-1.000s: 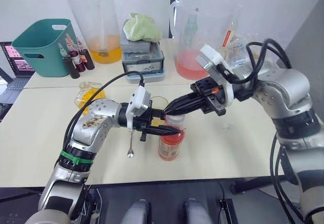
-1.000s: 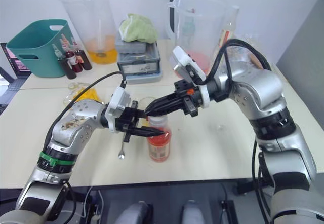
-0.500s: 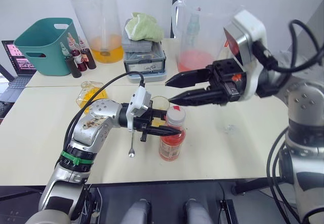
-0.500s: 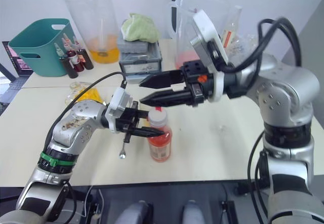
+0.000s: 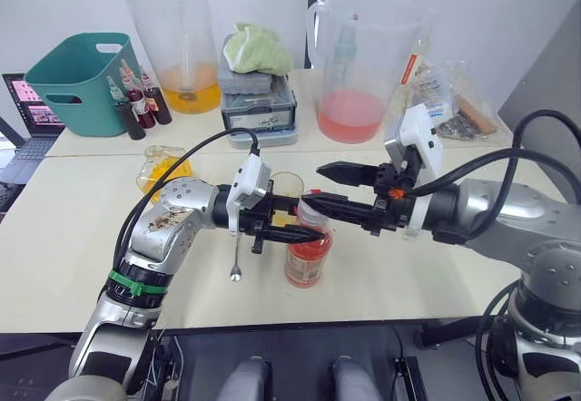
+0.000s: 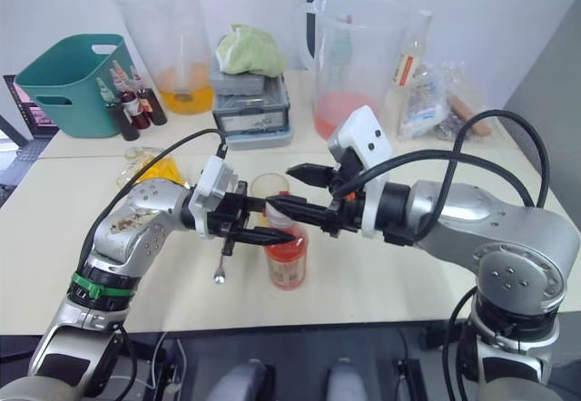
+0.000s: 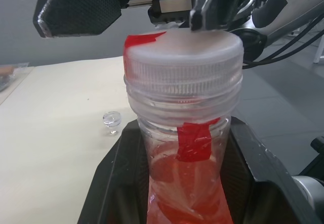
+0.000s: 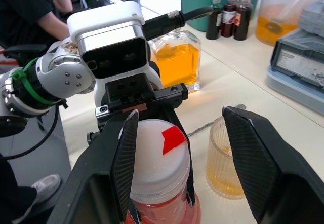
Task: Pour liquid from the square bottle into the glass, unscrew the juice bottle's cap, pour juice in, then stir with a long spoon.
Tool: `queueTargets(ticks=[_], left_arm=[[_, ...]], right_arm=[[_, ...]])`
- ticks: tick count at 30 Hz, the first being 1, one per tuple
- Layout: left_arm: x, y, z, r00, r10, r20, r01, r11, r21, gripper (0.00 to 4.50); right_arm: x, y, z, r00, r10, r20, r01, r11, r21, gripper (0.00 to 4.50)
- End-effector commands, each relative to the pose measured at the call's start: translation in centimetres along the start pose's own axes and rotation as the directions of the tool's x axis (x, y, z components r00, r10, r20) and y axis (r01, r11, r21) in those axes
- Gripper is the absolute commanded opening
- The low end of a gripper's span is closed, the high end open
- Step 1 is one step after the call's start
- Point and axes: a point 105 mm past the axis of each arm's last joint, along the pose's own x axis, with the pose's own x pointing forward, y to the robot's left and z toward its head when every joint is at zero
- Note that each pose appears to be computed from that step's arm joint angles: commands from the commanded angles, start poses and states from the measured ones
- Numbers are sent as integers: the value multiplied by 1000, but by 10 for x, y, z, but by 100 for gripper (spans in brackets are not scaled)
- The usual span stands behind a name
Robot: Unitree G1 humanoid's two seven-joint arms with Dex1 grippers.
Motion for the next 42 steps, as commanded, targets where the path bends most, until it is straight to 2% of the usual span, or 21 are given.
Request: queueTargets(ticks=[1, 5, 8, 10, 11, 22, 31, 38, 42], left_arm=[[0, -1, 2, 1000, -8, -8, 8, 1000, 12, 145], [0, -1, 2, 1000, -11, -8, 11, 1000, 13, 145], [0, -1, 2, 1000, -10, -8, 10, 1000, 14, 145], [0, 0, 2, 1000, -9, -8, 9, 1000, 15, 145], [0, 0, 2, 1000, -8, -8, 8, 1000, 16, 145], [0, 0, 1, 1000, -4, -8, 5, 1000, 16, 145], [-1, 0, 1, 1000, -1, -11, 1, 1000, 16, 145], [-3, 1, 1, 1000, 6, -15, -5, 1000, 19, 145], [-4, 2, 1, 1000, 8, -20, -7, 1000, 22, 145]], right_arm=[[-1, 10, 0, 999, 32, -5, -32, 999, 3, 281], [-1, 13, 7, 999, 47, 23, -47, 999, 2, 281], [-2, 15, 6, 999, 54, 7, -54, 999, 3, 362], [-1, 16, 3, 998, 55, -9, -55, 998, 7, 434], [-1, 15, 2, 999, 51, -12, -51, 999, 10, 448], [1, 10, 1, 1000, 22, -4, -22, 999, 24, 448], [2, 11, 0, 1000, 27, -3, -27, 999, 28, 169], [4, 11, -1, 999, 36, -7, -36, 999, 23, 164], [5, 14, 0, 988, 152, -29, -153, 988, -27, 164]])
